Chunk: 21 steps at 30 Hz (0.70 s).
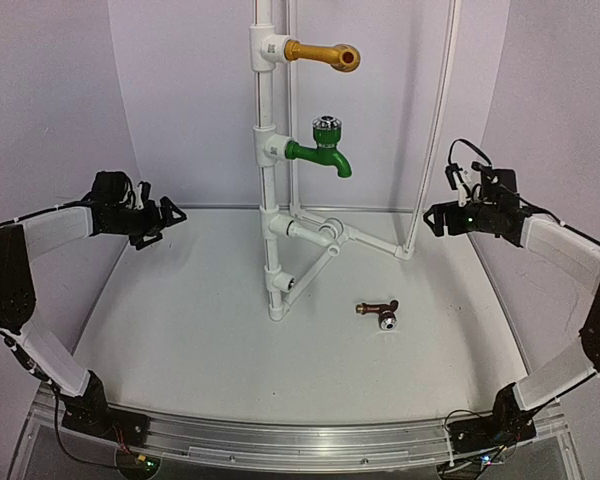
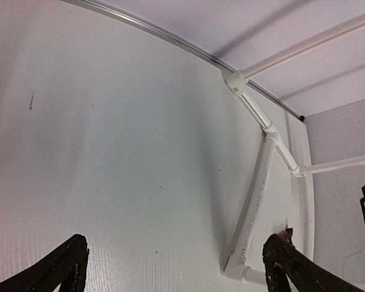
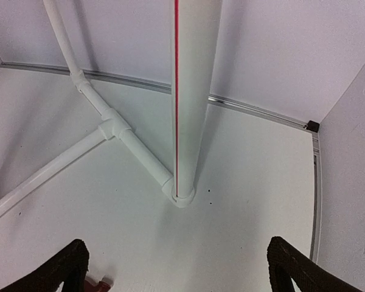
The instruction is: Install the water faucets
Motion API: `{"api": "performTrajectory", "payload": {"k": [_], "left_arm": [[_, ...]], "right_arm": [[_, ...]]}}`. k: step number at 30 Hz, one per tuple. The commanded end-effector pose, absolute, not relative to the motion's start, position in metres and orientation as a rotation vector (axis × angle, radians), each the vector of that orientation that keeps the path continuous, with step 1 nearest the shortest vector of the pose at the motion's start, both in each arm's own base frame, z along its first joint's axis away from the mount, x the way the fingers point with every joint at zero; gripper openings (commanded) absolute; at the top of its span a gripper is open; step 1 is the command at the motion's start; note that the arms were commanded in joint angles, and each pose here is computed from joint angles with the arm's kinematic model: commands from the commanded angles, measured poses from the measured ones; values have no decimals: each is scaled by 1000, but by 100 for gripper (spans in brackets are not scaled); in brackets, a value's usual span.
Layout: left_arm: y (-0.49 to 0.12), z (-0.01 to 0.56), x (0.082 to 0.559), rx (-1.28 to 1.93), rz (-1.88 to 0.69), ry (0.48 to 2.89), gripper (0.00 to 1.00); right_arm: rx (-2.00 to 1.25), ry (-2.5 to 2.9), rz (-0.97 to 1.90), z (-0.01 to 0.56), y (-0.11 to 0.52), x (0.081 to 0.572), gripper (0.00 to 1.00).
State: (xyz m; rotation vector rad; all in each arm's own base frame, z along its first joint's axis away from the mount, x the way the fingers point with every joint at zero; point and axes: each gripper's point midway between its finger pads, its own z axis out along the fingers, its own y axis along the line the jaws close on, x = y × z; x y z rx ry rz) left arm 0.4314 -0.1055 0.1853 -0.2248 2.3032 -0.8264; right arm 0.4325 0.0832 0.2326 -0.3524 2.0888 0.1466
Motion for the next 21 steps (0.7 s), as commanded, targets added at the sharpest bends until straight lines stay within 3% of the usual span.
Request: {"api": "performTrajectory", "payload": {"k": [1,8,10,15,21], "left_arm": [[-144,241,421,0,-996,2106,100],[-193,256,416,161,-1095,2063,100],[-195,256,415,164,-1106,2064,100],[-199,252,410,183,-1119,2064,100],[-200,247,406,181,-1135,2064,100]], "right_arm": [[-285,2028,102,247,79,474,98],[-261,1976,108,257,85,524,97],[-264,1966,109,257,88,536,91],[-274,1942,112,257,92,558,63],[-294,1907,132,255,100,584,47]]}}
